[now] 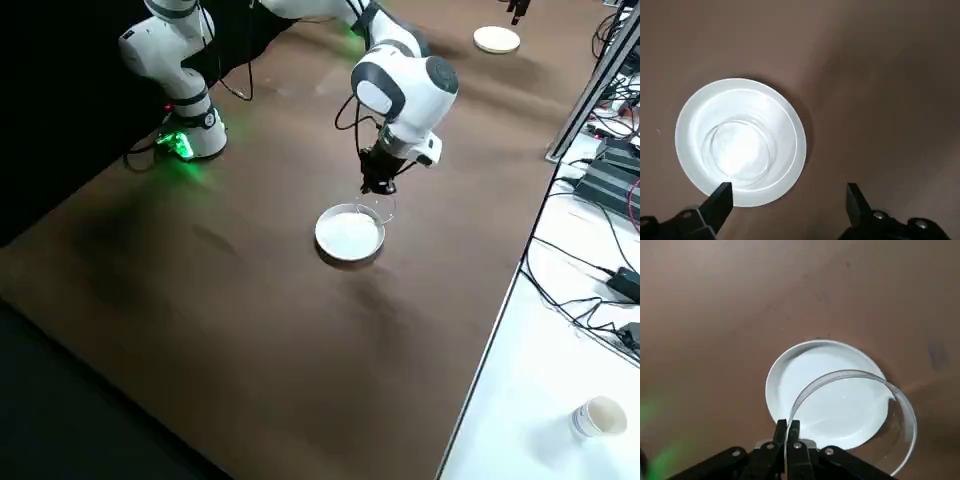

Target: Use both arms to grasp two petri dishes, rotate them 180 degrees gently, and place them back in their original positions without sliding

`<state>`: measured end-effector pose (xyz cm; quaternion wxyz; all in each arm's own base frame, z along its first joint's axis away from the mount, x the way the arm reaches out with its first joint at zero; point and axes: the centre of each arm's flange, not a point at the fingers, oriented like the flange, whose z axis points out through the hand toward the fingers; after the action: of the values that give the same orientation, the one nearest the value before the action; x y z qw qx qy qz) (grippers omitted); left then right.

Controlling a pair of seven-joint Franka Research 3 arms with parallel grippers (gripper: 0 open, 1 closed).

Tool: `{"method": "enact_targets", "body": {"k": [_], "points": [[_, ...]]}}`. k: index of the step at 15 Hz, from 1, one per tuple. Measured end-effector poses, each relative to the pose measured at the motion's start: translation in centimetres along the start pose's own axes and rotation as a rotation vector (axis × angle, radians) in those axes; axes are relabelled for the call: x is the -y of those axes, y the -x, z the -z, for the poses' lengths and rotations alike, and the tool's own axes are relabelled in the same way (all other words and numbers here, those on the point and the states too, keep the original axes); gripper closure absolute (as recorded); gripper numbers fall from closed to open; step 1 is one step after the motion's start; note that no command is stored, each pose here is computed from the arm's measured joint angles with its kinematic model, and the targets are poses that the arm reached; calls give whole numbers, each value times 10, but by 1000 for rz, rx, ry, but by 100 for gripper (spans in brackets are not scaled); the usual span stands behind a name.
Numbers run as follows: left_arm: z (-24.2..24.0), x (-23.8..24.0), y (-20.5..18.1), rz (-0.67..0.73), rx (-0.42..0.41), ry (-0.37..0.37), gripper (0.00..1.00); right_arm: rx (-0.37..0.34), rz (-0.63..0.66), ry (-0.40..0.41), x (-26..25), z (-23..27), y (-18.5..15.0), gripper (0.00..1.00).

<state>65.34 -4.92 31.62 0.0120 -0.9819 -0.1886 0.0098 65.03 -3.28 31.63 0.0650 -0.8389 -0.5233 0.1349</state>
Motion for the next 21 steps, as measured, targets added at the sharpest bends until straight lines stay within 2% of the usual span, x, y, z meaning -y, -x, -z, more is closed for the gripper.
{"method": "enact_targets", "body": {"k": [4,8,12,21], "points": [[31,0,4,-207,-27,-1,0,4,170,12,-5,-10,9,97],[44,1,6,-360,-40,-4,0,1,214,26,-10,-43,29,97],[69,3,7,-493,-80,-6,0,29,238,16,-1,-75,31,97],[133,18,11,-505,-175,-13,0,34,247,32,4,-95,34,96]]}}
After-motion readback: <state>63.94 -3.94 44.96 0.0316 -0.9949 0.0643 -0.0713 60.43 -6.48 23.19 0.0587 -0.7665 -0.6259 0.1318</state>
